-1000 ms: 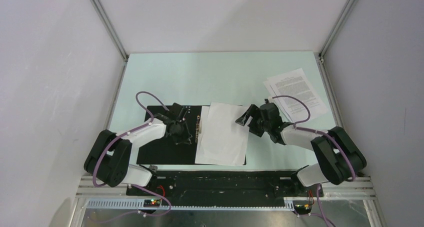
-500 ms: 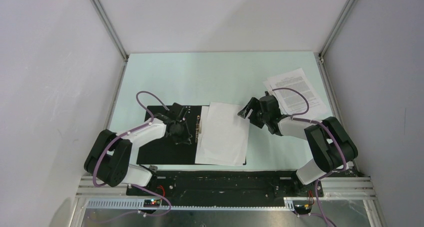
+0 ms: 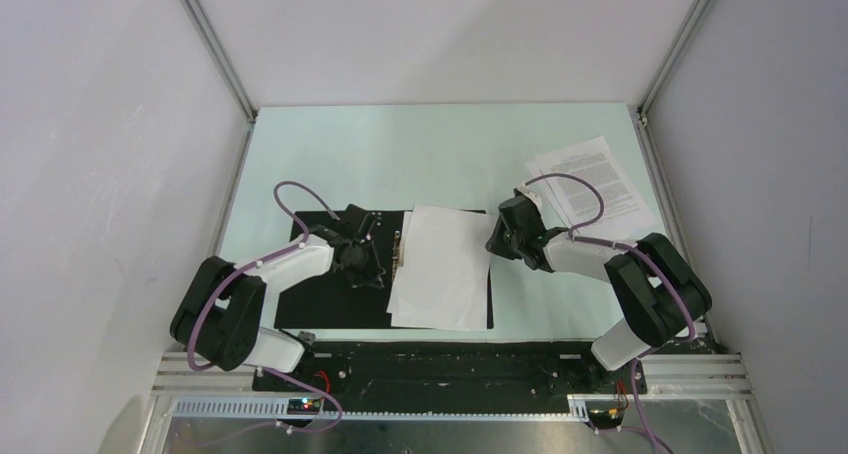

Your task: Put the files into the folder

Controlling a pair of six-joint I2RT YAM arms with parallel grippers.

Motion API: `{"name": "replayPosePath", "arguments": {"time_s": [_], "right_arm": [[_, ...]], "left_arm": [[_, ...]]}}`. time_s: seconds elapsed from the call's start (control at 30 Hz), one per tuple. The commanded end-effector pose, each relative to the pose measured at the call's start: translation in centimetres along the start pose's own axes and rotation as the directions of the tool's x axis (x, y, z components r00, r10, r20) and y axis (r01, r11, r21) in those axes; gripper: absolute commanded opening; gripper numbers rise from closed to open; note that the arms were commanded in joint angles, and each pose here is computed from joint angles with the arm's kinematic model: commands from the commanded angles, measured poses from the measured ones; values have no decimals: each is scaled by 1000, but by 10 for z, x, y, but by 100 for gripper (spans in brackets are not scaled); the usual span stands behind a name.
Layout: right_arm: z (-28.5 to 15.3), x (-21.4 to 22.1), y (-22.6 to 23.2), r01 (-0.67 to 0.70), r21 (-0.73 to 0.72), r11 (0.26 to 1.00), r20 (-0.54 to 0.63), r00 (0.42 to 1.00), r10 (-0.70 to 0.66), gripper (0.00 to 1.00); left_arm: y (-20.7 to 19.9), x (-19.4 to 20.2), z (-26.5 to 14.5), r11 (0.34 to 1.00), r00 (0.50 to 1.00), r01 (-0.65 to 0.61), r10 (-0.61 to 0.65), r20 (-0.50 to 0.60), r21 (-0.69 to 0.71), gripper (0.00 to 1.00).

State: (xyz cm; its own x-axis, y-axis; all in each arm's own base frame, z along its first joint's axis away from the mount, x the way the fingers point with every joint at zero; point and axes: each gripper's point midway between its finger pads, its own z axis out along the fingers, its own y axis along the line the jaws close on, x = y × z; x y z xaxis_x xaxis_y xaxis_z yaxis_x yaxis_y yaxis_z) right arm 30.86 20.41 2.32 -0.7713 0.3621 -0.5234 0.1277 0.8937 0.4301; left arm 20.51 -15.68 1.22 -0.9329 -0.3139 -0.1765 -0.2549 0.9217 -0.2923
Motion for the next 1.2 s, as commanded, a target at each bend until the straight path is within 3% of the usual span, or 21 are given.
{"name": "replayPosePath", "arguments": {"time_s": [0.0,0.13,0.33,0.4,0.57,0.63,0.87,1.17], "right_arm": [[-1,15,-22,86,120,989,-42,996,-82,20],[-3,18,-24,113,130,985,-49,993,-107,14],[-9,13,-23,145,125,981,-39,989,-141,13],[-10,12,-19,155,112,981,-38,988,-152,18],[-13,10,-11,148,85,985,-34,989,-145,51],[-13,5,-8,129,68,989,-23,992,-128,59],[-3,-27,2,34,15,999,23,999,-34,72],[23,-49,2,-18,42,999,30,999,17,76]], "left_arm": [[14,4,7,998,1000,-27,27,-7,-58,0],[14,4,7,998,1000,-25,25,-4,-58,0],[13,4,7,998,1000,-27,27,-5,-54,0],[11,4,6,998,999,-33,33,-9,-45,0],[2,6,1,997,997,-74,74,-16,-3,3],[1,7,-2,996,996,-92,92,-11,6,7],[-8,10,-10,987,987,-160,160,-2,24,10],[-9,12,-13,982,982,-191,191,4,6,11]]}}
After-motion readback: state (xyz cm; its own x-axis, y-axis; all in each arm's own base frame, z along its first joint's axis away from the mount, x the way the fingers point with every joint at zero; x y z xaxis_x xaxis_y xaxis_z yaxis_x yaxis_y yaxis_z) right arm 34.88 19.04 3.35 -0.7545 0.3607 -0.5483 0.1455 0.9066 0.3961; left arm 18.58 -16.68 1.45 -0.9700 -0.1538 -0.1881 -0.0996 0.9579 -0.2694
